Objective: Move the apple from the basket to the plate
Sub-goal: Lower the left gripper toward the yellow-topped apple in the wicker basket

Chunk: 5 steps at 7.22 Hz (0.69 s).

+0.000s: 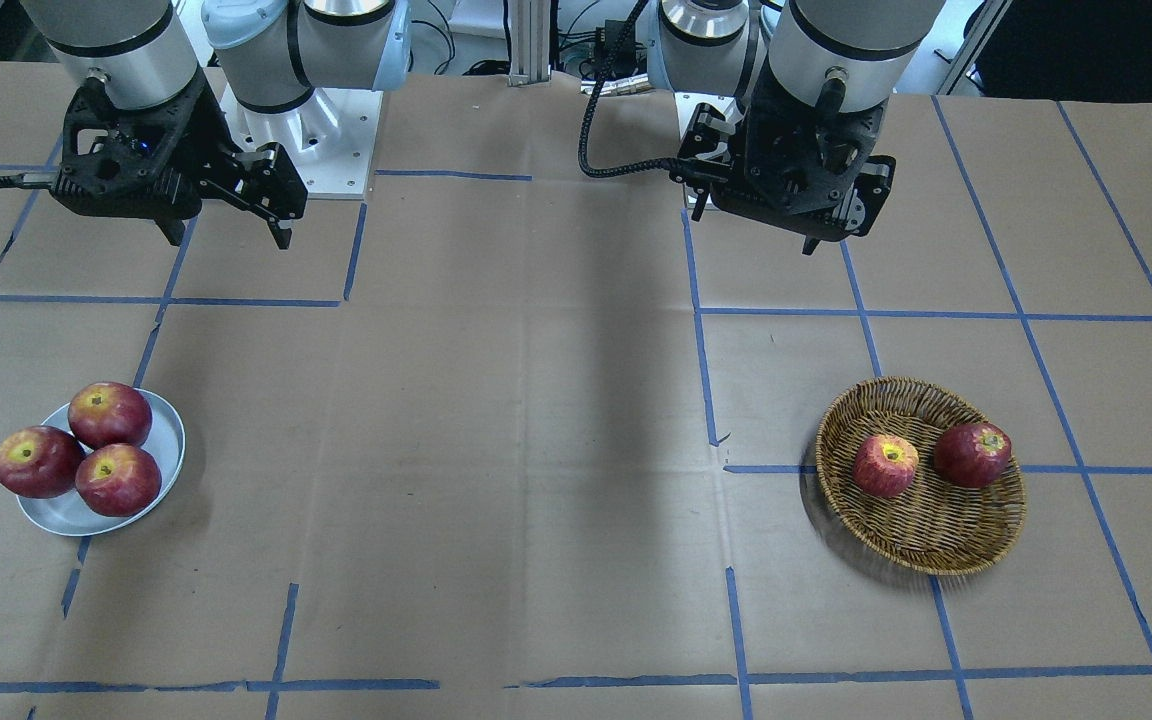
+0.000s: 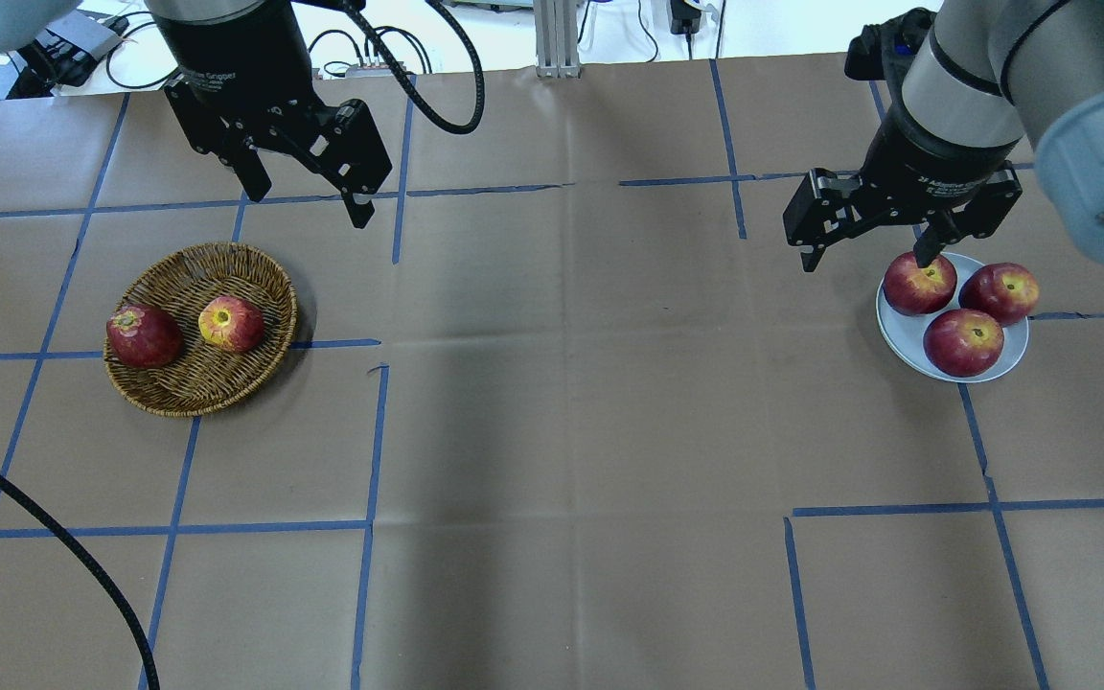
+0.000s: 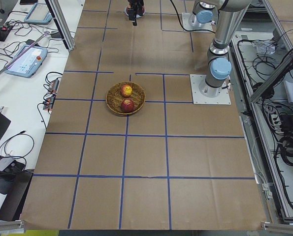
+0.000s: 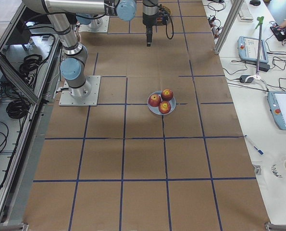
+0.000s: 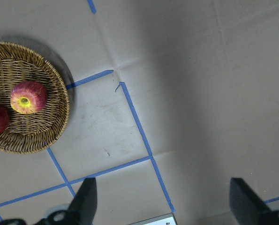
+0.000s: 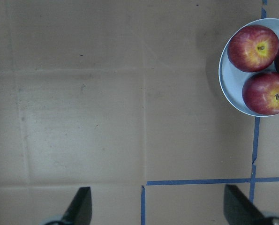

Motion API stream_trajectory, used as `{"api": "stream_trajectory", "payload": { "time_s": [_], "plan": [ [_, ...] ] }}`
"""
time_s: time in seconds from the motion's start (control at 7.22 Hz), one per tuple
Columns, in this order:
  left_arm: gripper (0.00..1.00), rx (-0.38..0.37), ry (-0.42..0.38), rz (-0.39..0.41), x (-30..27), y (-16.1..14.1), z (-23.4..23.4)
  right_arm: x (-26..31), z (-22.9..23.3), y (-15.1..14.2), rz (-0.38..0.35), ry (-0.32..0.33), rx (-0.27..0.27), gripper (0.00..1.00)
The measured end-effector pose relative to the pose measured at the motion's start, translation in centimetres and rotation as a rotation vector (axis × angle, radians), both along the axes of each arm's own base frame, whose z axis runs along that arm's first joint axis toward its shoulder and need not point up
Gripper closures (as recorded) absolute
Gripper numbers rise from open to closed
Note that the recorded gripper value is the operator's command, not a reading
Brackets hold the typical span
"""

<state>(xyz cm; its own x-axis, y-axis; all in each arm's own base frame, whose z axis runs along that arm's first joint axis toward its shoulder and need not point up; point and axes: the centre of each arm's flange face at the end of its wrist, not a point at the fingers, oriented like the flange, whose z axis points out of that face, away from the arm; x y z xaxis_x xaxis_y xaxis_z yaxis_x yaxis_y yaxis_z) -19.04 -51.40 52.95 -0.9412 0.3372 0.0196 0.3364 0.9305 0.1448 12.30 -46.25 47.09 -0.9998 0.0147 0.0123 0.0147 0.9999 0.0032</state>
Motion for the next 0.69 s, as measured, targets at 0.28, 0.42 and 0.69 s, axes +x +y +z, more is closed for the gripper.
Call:
{"api": "stream_trajectory", "payload": {
  "time_s": [0.28, 0.42, 0.69],
  "plan": [
    [0.01, 0.015, 0.0, 0.017, 1.5, 0.6, -0.7, 0.0, 0.0, 0.0, 0.001, 0.0, 0.0, 0.0],
    [0.01, 0.021, 0.003, 0.017, 2.3, 1.0, -1.1, 0.0, 0.0, 0.0, 0.001, 0.0, 0.001, 0.0],
    [0.01, 0.02, 0.014, -0.008, 4.3, 1.1, -1.6, 0.0, 0.0, 0.0, 0.001, 0.0, 0.001, 0.0]
  ]
}}
